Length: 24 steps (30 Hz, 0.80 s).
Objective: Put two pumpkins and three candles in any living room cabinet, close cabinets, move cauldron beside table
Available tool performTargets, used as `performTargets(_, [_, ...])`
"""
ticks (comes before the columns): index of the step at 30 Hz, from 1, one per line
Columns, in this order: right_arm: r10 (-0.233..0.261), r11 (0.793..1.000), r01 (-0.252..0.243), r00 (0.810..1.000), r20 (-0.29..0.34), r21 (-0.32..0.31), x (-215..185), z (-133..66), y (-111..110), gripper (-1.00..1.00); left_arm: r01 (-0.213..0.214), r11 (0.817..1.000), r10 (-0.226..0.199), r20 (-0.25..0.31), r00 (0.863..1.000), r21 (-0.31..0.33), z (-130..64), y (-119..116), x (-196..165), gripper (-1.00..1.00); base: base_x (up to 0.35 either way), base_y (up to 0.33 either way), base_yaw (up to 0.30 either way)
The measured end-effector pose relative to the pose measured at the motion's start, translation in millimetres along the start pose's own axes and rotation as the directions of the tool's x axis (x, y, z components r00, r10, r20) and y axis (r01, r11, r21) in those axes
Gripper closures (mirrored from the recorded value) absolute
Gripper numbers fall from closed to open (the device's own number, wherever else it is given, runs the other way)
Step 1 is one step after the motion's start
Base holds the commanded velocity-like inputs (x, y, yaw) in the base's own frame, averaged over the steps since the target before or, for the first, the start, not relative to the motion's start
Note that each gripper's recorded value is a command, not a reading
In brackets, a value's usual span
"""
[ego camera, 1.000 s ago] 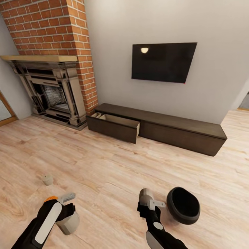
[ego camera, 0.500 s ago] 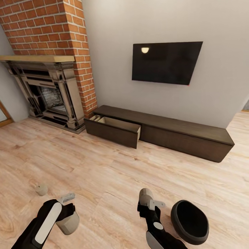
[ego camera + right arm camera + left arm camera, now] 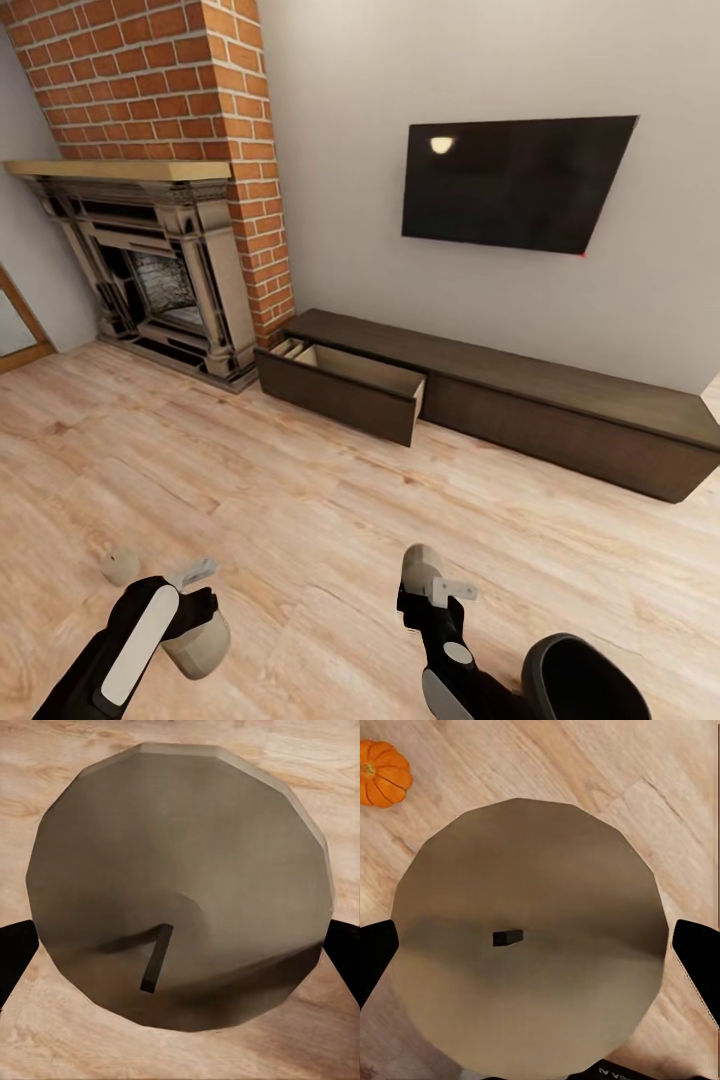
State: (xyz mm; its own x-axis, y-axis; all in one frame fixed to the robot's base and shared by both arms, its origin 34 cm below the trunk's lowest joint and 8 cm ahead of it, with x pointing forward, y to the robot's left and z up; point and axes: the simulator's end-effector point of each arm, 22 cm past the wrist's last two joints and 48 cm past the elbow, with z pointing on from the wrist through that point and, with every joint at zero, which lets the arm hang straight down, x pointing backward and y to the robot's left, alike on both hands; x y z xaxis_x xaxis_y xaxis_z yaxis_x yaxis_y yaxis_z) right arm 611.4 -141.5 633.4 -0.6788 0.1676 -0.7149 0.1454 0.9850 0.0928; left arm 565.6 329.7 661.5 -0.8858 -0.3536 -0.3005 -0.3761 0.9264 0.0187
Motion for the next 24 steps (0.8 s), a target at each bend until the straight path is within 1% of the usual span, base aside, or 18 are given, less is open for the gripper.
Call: performTargets(24, [0.001, 1.0, -0.001, 1.0, -0.001, 0.0, 0.2, 0.0, -0.1, 1.0, -0.001, 1.0, 0.001, 0.0, 1.0, 0.002, -0.2, -0.8, -0.1, 1.0, 0.3, 0.0, 0.0])
